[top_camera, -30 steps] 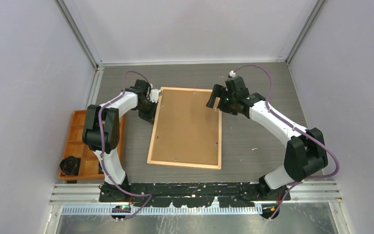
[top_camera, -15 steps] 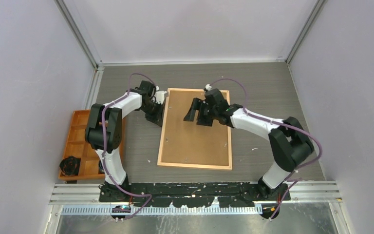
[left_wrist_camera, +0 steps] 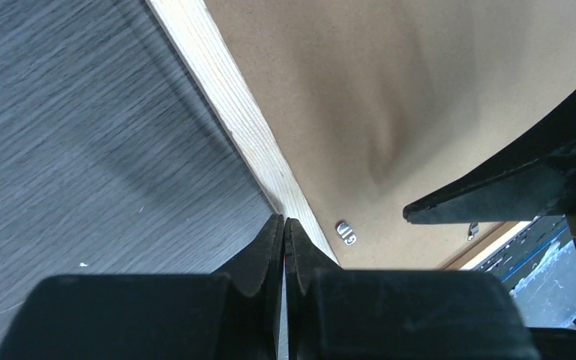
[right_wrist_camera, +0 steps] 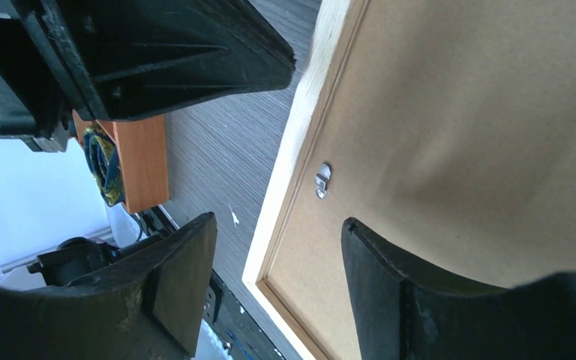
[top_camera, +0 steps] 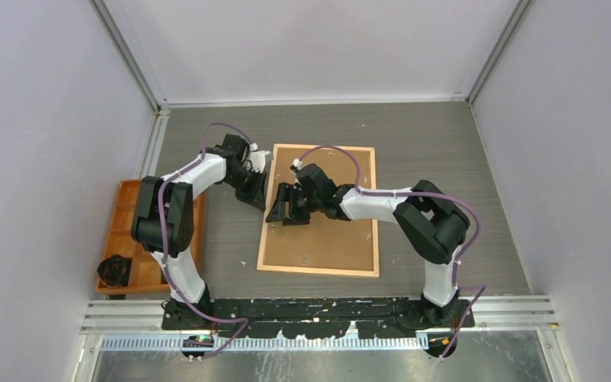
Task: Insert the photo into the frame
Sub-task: Install the photo frame at the center of the board.
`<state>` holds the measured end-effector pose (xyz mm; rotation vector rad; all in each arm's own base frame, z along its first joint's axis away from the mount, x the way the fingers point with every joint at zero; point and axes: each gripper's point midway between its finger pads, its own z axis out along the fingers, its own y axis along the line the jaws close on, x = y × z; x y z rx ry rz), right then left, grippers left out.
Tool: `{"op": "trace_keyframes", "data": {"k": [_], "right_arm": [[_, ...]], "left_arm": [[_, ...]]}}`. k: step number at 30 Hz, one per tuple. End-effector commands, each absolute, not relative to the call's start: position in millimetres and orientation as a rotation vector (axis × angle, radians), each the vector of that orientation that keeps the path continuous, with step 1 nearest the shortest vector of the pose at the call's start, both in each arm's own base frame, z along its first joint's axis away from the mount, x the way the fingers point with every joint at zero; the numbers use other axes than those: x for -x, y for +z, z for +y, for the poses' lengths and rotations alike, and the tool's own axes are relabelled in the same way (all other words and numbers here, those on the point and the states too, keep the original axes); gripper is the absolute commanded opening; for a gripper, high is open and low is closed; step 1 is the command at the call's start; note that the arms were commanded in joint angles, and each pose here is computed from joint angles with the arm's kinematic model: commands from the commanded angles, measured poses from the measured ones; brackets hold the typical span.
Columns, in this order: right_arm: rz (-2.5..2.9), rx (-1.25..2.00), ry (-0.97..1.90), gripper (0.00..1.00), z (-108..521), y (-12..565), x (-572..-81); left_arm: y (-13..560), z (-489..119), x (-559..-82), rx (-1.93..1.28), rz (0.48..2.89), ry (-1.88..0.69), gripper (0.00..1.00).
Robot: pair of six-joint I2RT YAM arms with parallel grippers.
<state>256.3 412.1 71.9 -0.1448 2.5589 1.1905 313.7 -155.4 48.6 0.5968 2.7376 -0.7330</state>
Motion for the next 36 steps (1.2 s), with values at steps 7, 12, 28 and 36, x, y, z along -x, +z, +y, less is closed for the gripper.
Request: {"op": "trace_keyframes", "data": {"k": [7,12,28,36], "right_arm": [[2.469,0.192,1.322,0.56,439.3,87.8,-264.5],[2.495,0.206,1.308,0.56,438.8,75.0,-262.0],[2.539,0.246,1.366,0.5,452.2,62.3,-255.0],[2.559,0.264,1.384,0.47,458.0,58.3,-252.0]], "left_arm": [[35.1,-160.5,-315.3,-0.56,2.767,-0.78,0.03],[33.8,-160.7,-315.3,-0.556,2.77,-0.782,0.02],[33.4,-158.5,-317.6,-0.559,2.767,-0.757,0.01],[32.2,-158.0,-317.8,-0.563,2.765,-0.752,0.01]]}}
